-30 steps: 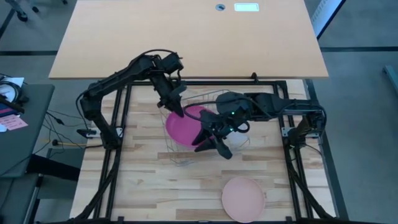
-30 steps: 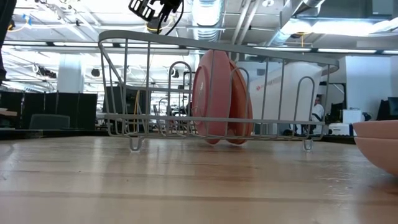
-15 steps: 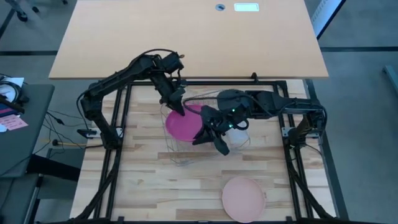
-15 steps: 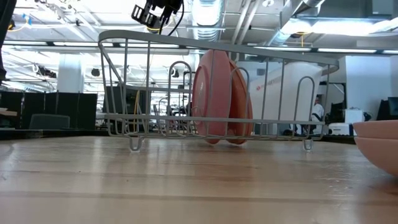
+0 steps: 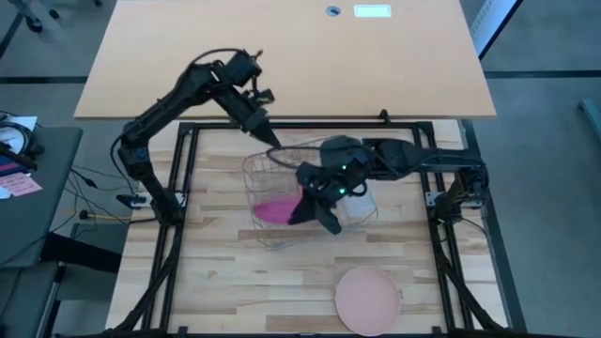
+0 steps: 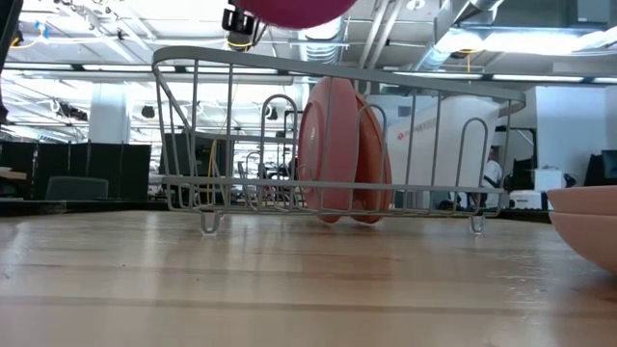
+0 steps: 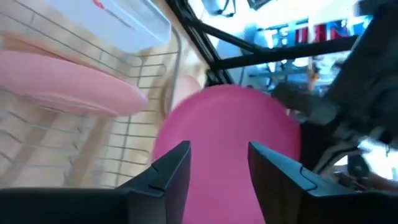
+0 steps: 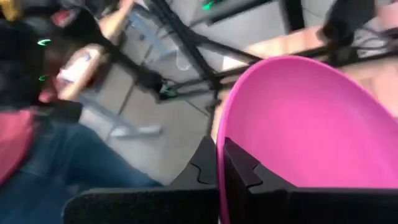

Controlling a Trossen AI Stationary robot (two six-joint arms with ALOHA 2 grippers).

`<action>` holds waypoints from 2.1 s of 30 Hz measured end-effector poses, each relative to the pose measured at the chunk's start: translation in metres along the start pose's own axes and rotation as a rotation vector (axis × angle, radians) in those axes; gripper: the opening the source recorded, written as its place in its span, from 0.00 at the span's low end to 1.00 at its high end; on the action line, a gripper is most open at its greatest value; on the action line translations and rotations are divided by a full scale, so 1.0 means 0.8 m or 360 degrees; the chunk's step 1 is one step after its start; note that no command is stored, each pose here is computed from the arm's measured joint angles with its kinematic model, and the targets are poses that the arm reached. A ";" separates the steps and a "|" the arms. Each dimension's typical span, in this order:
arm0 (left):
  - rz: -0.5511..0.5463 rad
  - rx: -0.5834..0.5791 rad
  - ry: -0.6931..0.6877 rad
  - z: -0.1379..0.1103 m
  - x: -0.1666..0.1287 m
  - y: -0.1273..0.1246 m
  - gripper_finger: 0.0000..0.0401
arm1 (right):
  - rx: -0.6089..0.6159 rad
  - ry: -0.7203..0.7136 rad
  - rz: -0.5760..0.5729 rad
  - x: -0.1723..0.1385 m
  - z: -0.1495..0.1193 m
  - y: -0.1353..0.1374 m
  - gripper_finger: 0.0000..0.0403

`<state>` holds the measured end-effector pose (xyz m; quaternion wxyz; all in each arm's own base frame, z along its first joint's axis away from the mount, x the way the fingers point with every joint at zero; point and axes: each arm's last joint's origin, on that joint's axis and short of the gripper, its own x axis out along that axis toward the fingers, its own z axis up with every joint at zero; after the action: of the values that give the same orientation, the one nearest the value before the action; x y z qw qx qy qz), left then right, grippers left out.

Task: Sort dishes
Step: Put the pink plate in the dish rack

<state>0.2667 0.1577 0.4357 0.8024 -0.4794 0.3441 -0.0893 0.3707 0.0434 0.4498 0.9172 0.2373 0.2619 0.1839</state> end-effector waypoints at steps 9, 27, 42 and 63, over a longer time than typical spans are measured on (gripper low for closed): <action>0.0291 0.0156 -0.0458 0.015 -0.084 -0.004 0.40 | 0.0719 -0.0239 -0.0018 -0.010 0.020 -0.010 0.00; 0.0756 0.0371 -0.1049 -0.013 -0.177 -0.048 0.40 | 0.1469 -0.1467 -0.0581 -0.021 0.040 -0.027 0.01; 0.1053 0.0433 -0.1312 -0.070 -0.188 -0.100 0.40 | 0.1384 -0.1390 -0.0720 -0.020 0.033 -0.028 0.00; 0.1316 0.0641 -0.1265 -0.088 -0.161 -0.125 0.40 | 0.1387 -0.1259 -0.0658 -0.005 0.031 -0.035 0.00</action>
<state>0.1442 0.1164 0.5573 0.9125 -0.1414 0.1523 0.3523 0.3878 0.0105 0.4553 0.7804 0.5842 -0.0061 -0.2230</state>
